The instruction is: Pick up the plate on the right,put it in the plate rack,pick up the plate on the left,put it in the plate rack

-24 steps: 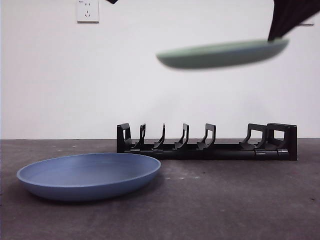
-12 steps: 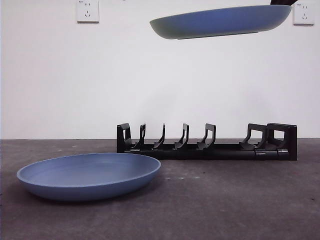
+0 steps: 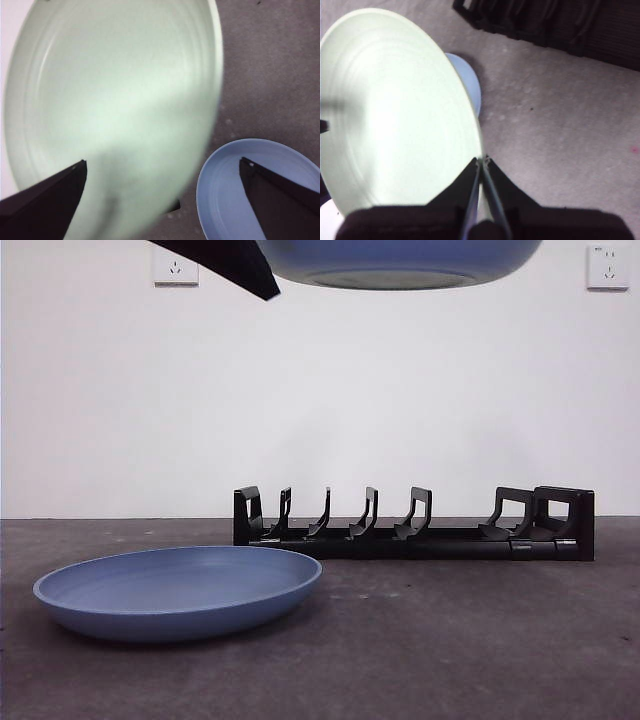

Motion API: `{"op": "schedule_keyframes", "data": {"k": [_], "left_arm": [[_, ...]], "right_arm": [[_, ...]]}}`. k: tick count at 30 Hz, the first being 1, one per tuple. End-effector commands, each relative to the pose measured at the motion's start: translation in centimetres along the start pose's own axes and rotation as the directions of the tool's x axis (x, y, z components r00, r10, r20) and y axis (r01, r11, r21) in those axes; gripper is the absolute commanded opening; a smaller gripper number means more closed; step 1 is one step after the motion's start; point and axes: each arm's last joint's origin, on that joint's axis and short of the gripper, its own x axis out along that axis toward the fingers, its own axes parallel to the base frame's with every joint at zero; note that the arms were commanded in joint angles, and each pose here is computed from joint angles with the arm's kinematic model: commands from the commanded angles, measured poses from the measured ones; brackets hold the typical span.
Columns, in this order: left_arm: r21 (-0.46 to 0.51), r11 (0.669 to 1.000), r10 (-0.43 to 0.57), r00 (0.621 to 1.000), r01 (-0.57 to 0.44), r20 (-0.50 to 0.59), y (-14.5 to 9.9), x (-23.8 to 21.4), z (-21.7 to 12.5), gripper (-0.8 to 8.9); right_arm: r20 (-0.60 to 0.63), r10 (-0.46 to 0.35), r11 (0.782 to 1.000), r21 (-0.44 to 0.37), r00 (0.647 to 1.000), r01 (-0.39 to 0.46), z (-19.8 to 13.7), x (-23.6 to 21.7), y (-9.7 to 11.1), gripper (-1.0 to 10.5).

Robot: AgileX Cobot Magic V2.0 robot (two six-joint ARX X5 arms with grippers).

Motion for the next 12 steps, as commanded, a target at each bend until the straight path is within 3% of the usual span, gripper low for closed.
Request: {"op": "schedule_keyframes", "data": {"k": [1, 8, 12], "left_arm": [[0.017, 1.0, -0.001, 1.0, 0.001, 0.005, -0.13, 0.12, 0.28, 6.38], [0.027, 1.0, -0.016, 1.0, 0.016, 0.015, -0.45, -0.01, 0.64, 2.33], [0.029, 0.999, -0.022, 1.0, 0.022, 0.015, -0.52, -0.02, 0.65, 1.25]], "right_arm": [[0.003, 0.013, 1.0, -0.004, 1.0, -0.013, 0.03, 0.02, 0.41, -0.2], [-0.002, -0.024, 1.0, 0.0, 1.0, 0.024, -0.02, 0.02, 0.3, -0.2], [-0.001, -0.025, 1.0, -0.001, 1.0, 0.025, -0.01, 0.02, 0.3, -0.2]]}}
